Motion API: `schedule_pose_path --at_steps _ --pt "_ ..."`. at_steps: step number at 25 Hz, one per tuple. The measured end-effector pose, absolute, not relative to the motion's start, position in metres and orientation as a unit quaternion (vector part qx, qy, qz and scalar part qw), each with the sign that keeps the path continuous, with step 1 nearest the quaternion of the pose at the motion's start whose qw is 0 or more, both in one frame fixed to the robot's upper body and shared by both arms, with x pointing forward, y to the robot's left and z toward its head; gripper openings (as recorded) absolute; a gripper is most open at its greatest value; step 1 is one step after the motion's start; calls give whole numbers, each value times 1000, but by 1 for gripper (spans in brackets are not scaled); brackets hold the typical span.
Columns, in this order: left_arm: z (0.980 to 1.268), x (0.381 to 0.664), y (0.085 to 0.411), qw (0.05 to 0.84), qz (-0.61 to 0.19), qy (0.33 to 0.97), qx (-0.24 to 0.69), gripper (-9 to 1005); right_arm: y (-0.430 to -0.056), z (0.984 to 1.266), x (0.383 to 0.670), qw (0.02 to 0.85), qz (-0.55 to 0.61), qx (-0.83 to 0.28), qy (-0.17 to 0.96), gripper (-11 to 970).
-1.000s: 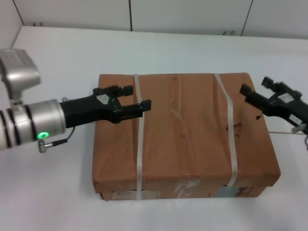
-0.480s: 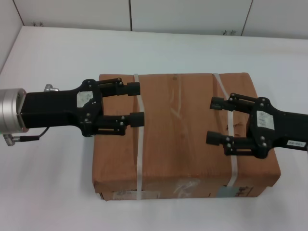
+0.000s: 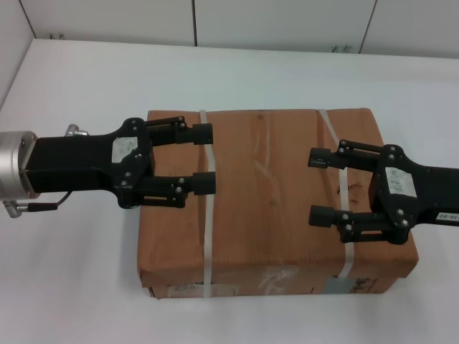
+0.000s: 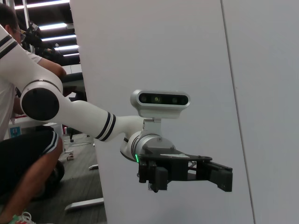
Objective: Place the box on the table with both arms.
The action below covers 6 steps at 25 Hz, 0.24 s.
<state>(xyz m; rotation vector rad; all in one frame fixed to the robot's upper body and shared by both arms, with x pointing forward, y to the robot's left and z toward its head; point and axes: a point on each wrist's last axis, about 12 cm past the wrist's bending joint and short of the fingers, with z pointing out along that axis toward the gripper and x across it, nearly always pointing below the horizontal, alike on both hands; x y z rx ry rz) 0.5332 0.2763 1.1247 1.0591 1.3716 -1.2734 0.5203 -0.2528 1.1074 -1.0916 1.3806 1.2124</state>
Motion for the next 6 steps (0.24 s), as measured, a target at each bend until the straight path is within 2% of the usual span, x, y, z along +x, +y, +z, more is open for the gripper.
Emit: schedule_pose_path --at_steps 6 --pt "1124 534 276 483 -518 562 428 809 -253 1105 519 485 493 -443 570 850"
